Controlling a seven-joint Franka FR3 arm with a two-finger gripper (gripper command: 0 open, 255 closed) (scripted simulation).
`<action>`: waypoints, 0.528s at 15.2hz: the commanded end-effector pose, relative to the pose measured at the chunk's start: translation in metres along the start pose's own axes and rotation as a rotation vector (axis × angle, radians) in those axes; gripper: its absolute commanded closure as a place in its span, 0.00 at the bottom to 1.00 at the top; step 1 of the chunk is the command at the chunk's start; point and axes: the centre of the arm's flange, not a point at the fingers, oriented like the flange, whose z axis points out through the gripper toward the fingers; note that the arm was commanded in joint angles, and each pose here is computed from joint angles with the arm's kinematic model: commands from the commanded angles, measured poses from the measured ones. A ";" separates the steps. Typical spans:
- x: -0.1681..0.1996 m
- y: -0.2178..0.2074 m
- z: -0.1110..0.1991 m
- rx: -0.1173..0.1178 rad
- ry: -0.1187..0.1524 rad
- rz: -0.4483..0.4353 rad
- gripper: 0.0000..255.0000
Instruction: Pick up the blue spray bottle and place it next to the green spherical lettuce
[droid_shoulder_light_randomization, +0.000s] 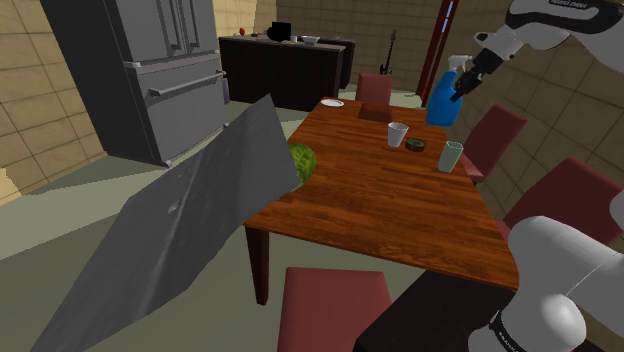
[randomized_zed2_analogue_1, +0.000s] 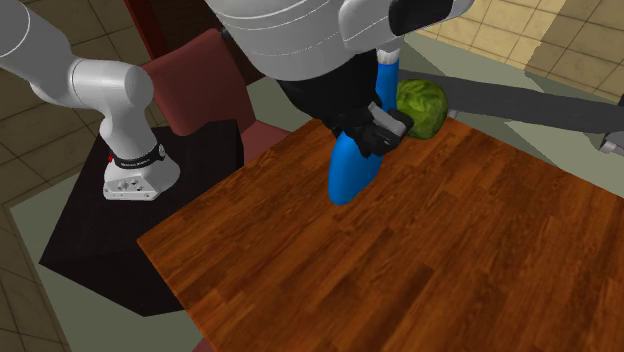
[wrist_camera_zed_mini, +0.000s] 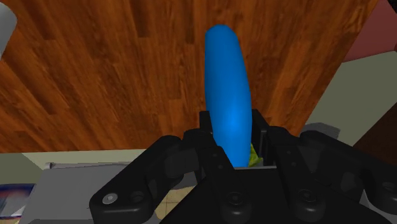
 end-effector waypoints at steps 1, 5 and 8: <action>0.019 -0.013 0.010 0.000 0.000 0.002 1.00; 0.060 -0.040 0.031 0.000 0.000 0.002 1.00; 0.091 -0.060 0.046 0.000 0.000 0.002 1.00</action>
